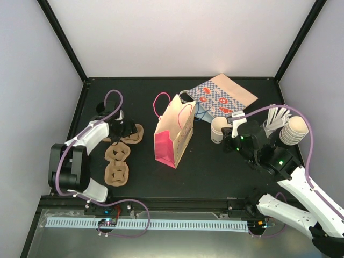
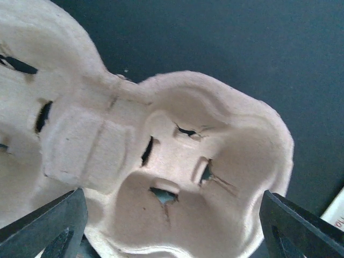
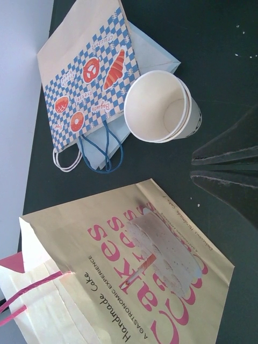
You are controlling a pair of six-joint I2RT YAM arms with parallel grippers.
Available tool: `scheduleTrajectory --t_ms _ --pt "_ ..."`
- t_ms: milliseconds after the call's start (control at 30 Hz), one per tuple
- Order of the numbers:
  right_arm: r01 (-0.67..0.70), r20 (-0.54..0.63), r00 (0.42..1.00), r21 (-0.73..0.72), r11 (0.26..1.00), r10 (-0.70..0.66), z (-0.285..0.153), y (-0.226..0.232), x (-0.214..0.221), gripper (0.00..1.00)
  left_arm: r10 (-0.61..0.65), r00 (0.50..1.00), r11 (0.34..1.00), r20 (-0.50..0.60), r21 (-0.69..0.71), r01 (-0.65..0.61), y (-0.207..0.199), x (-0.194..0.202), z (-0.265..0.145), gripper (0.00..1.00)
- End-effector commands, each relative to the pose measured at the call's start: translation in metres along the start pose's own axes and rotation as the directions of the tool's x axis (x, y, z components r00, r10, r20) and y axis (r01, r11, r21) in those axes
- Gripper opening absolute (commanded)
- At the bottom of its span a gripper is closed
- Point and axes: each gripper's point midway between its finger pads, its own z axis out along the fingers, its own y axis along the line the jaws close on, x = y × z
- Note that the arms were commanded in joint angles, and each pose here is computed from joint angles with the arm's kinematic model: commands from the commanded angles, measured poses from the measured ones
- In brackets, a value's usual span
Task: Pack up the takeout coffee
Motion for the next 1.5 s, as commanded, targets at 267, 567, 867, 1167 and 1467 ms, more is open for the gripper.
scheduleTrajectory --t_ms 267,567,867,1167,1467 --pt "-0.008 0.005 1.0 -0.02 1.0 0.008 0.0 0.005 -0.008 0.08 0.005 0.999 0.992 0.034 0.126 -0.009 -0.033 0.004 -0.026 0.9" --pt "-0.008 0.007 1.0 -0.02 1.0 0.009 -0.002 0.004 -0.009 0.08 0.034 0.987 0.996 0.154 -0.088 -0.02 0.01 -0.025 -0.049 0.93" --pt "-0.011 0.012 1.0 -0.019 1.0 0.011 -0.005 0.002 -0.006 0.08 0.013 0.987 0.992 0.159 -0.126 0.007 0.033 -0.052 -0.034 0.91" --pt "-0.001 0.017 1.0 -0.014 1.0 0.001 -0.005 0.002 -0.008 0.08 0.125 0.985 0.968 0.122 -0.232 -0.094 0.044 -0.061 -0.023 0.81" --pt "-0.002 0.014 1.0 -0.021 1.0 0.002 -0.003 0.004 -0.009 0.08 0.222 0.972 0.971 0.073 -0.11 -0.214 0.012 -0.045 -0.007 0.8"
